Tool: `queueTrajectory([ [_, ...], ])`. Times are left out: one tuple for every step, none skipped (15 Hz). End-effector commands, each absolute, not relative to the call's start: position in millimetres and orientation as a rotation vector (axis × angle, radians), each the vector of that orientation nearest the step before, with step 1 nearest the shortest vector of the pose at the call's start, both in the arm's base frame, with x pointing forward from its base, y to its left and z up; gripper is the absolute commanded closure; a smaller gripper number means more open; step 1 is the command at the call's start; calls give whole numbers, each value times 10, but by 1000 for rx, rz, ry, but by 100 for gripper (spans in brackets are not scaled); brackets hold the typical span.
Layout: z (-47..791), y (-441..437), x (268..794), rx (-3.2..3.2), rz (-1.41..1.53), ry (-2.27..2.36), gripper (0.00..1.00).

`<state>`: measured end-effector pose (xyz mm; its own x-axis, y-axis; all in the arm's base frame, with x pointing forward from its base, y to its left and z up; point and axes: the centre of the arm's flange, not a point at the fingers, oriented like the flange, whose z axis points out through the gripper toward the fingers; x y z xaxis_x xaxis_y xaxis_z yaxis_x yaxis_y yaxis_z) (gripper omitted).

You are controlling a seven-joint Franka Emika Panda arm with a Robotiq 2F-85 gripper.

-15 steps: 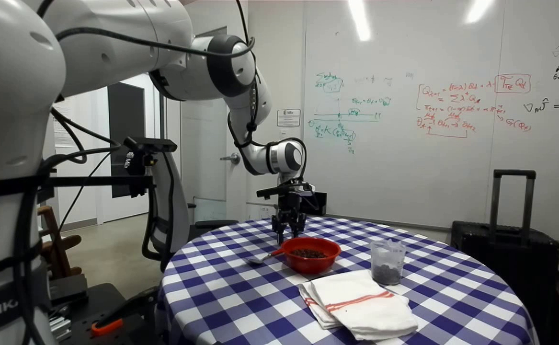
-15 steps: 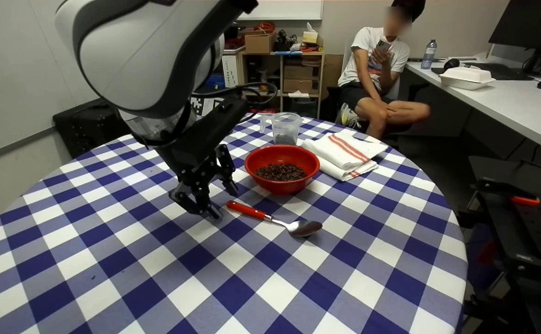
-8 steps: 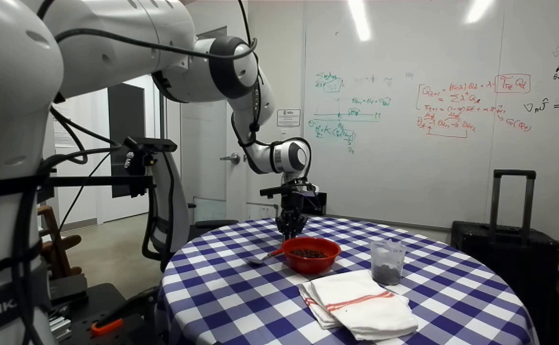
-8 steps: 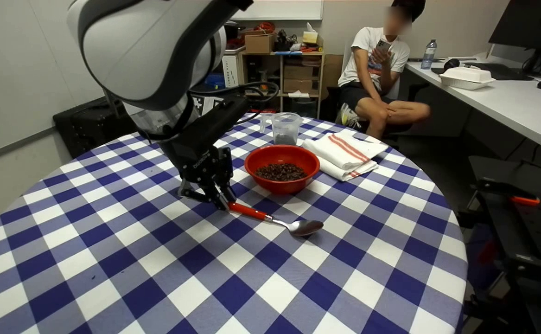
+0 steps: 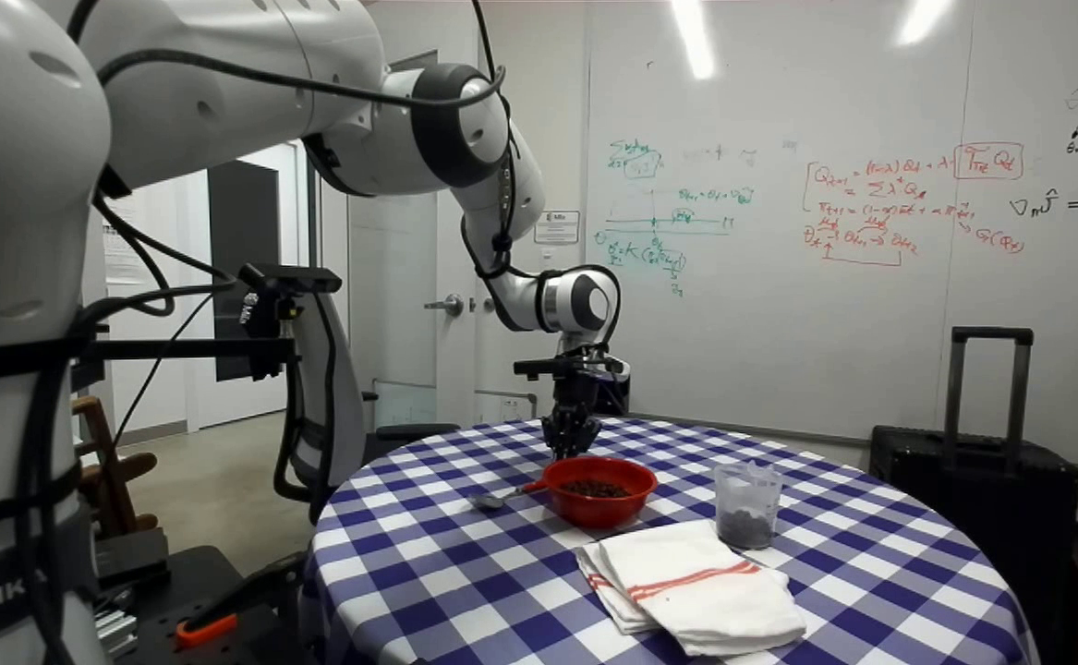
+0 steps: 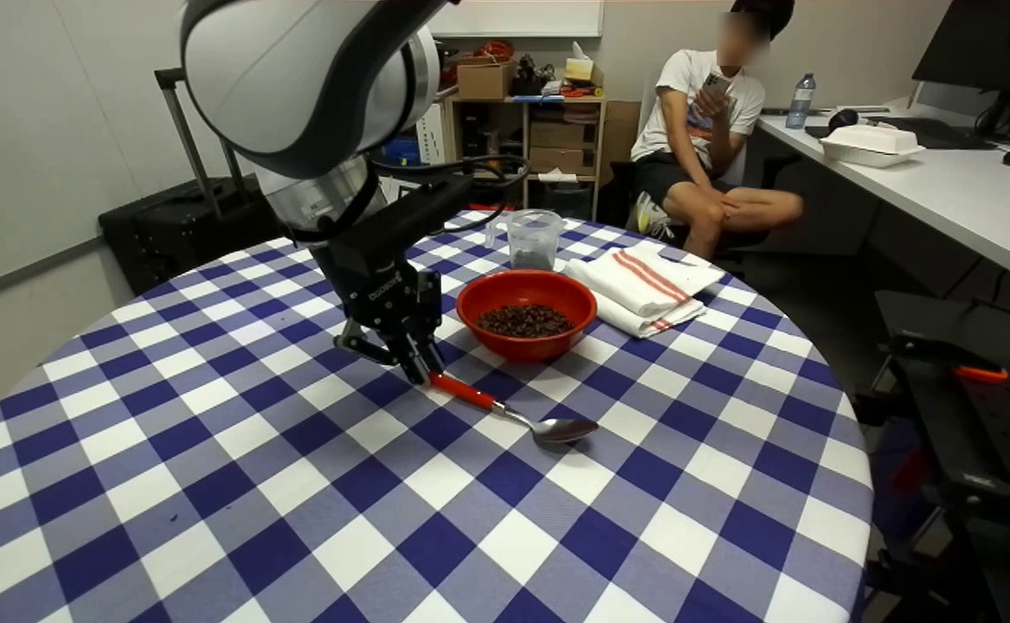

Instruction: Use the spoon to scoop up the contents in the bowl

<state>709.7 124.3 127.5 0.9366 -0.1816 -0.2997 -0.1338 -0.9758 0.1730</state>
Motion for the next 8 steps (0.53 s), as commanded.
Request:
queueTrajectory([
  [1326,1240,7055,2981,-496,-240,54],
  [1322,1240,7043,2984,-501,-242,49],
  [1319,1233,7006,2993,-511,-249,40],
  [1315,1228,6978,2999,-516,-257,34],
  [1311,1214,6939,3006,-522,-268,27],
  [1308,1200,6913,3013,-526,-280,19],
  [1304,1172,6878,3018,-530,-295,12],
  [1296,1143,6852,3021,-535,-310,5],
])
